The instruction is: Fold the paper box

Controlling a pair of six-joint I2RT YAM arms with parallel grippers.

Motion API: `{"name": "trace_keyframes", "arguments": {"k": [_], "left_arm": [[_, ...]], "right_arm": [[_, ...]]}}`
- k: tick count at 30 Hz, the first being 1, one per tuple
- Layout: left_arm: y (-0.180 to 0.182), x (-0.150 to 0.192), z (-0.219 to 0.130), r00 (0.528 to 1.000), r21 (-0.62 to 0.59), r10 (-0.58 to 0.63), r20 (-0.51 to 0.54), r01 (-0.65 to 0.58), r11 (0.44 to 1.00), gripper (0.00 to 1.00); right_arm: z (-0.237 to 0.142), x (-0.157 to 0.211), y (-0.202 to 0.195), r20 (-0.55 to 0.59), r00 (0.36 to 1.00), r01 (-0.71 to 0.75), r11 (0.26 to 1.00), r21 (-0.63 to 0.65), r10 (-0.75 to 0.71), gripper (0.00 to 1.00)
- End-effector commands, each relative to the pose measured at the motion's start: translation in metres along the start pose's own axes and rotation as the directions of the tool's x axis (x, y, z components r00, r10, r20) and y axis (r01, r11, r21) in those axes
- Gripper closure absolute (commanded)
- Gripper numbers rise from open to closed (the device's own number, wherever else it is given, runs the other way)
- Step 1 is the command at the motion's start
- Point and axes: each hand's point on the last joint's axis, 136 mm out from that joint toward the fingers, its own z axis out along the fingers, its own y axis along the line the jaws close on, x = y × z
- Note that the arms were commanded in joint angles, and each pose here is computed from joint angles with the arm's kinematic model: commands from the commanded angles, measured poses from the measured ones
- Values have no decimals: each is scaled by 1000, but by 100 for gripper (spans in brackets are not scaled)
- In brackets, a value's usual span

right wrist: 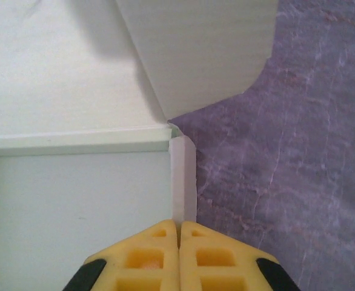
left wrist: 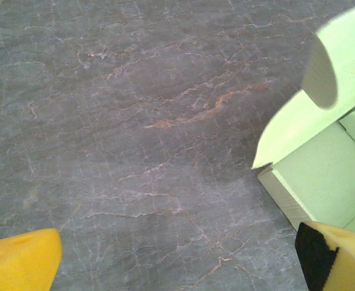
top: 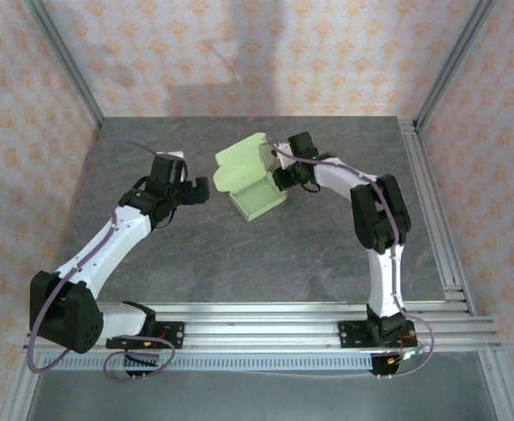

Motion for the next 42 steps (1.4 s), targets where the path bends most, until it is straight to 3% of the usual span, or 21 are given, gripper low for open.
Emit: {"name": "trace_keyframes", "arguments": {"k": [1,3,7,9,30,33,38,42], "left_arm": [[7,3,2,1000,-16,9,2,-9,1000,0],[7,5,4,1000,-13,8,-2,-8,1000,0],[6,7,8,1000,-10,8,-11,-9,1000,0],[5,6,10,1000,-9,8,-12,-8,1000,0],[9,12,16,999,-23,14,-31,-14,1000,0],[9,11,16,999,-23,13,-31,-14,1000,0],[9,13,17,999,-24,3,-32,-3,1000,0],[22,14,24,996,-63,-91,-8,90,994,0]], "right_arm": [[-18,-6,3,63,996,-74,994,81,69,93],[-23,-4,4,82,991,-119,987,108,110,93],[-28,-1,9,109,980,-176,978,115,164,77],[-26,2,8,92,981,-183,975,124,172,76],[7,25,5,-47,983,-169,979,118,175,76],[4,24,5,-42,984,-168,978,120,174,83],[-8,13,6,5,986,-168,977,131,169,85],[-25,-3,4,89,982,-177,973,147,166,89]]}}
